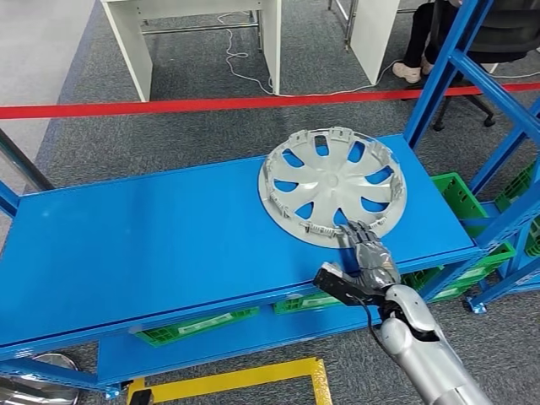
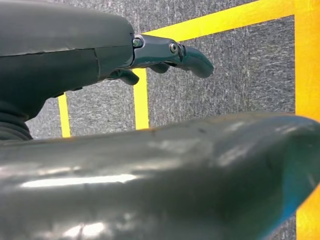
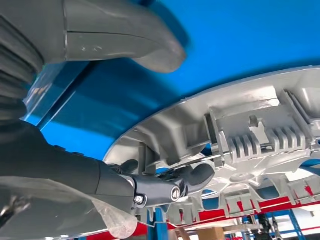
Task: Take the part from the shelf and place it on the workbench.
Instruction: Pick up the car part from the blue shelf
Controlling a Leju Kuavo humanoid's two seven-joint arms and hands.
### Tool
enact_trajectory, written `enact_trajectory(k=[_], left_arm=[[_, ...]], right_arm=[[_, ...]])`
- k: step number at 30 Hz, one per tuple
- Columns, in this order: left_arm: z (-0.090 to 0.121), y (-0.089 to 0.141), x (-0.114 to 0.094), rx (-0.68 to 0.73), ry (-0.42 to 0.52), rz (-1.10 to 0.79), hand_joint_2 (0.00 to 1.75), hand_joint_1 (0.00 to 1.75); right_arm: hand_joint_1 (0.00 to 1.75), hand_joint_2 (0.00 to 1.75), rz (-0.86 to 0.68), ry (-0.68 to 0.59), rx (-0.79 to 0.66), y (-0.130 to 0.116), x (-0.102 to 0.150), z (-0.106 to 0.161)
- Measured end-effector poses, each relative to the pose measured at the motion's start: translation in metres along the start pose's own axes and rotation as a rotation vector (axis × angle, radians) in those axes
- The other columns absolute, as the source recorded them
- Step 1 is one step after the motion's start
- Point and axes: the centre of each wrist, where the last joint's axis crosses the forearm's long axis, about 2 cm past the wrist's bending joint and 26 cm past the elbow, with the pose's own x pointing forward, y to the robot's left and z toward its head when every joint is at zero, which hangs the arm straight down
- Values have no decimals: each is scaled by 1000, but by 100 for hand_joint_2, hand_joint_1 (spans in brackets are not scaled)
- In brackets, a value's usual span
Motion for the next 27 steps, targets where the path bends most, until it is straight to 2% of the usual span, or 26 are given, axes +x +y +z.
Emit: enact_trajectory(k=[12, 16, 27], left_arm=[[0, 1, 0, -10, -9, -3, 0, 0], [0, 1, -1, -8, -7, -4, 0, 0], [0, 2, -3, 0, 0, 5, 0, 0]], right_arm=[[0, 175, 39, 24, 32, -1, -6, -14], [0, 0, 70, 22, -11, 1, -4, -13], [0, 0, 86, -21, -87, 6, 12, -3]])
